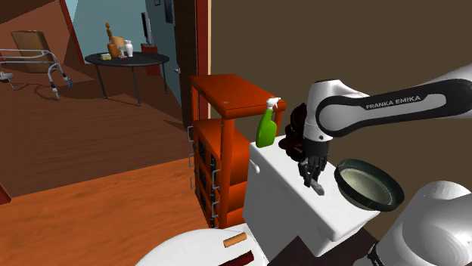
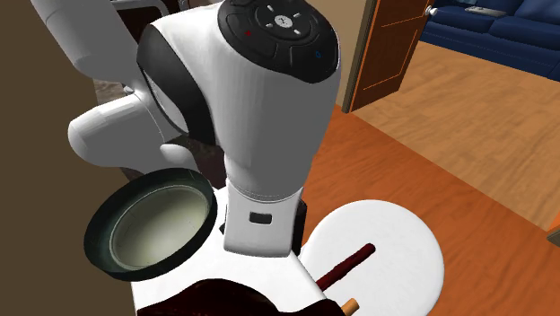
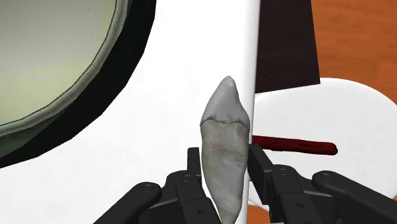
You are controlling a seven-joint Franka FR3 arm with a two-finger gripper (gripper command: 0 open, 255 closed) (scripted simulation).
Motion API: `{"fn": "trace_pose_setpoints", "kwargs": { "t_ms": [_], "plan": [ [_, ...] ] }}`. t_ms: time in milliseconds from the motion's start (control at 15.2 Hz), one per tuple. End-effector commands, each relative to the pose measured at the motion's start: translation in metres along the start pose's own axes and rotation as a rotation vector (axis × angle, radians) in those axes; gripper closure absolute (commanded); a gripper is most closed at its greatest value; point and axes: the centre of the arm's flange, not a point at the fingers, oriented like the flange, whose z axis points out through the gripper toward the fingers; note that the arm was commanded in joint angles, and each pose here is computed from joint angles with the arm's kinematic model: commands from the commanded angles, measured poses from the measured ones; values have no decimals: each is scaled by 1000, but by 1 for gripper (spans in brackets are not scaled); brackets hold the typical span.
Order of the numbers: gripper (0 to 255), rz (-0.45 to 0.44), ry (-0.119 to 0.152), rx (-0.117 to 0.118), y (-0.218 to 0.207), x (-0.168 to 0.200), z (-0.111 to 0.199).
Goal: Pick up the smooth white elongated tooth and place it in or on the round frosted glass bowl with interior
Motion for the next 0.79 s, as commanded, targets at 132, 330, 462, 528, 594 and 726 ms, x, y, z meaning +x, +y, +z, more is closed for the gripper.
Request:
{"fn": "trace_pose_setpoints", "kwargs": {
  "t_ms": [132,330,462,528,594,726],
  "plan": [
    [255,0,-1,0,-1,-6,-20],
    [255,0,-1,0,-1,-9,-36],
    [255,0,-1,0,-2,-11,-46],
    [255,0,-1,0,-2,-12,-51],
    [255,0,-1,0,-2,-13,-56],
    [255,0,-1,0,-3,-15,-67]
  ]
}}
